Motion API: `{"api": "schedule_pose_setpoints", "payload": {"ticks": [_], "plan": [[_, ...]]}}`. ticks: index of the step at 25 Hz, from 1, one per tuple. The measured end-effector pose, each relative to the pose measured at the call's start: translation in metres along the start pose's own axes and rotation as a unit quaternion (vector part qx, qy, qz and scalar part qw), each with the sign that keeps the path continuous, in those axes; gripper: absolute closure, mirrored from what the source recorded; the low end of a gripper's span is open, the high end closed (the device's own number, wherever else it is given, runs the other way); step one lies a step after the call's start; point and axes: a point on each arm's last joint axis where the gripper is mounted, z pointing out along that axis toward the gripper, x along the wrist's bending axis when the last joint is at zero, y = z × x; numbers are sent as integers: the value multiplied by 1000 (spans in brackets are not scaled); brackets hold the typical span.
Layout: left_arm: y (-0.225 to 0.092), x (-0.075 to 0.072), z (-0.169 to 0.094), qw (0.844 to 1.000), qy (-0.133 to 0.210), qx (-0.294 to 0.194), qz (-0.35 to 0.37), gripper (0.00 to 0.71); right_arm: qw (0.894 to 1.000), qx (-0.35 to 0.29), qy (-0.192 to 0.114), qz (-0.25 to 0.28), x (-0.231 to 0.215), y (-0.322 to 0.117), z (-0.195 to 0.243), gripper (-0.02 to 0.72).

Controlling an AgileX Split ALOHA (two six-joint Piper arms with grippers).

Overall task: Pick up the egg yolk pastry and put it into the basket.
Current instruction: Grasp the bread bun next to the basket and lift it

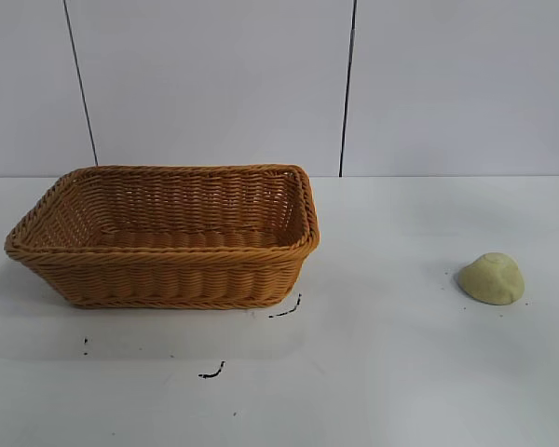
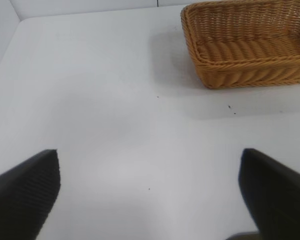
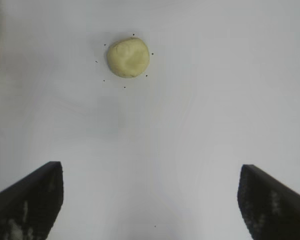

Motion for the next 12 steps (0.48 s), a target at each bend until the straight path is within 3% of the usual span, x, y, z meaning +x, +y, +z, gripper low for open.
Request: {"api": "schedule_pose_setpoints", "payload": {"ticks": [12], "plan": [[0, 0, 0, 1000, 0, 0, 0, 14, 999, 43, 14, -10, 4, 52, 85, 27]]}}
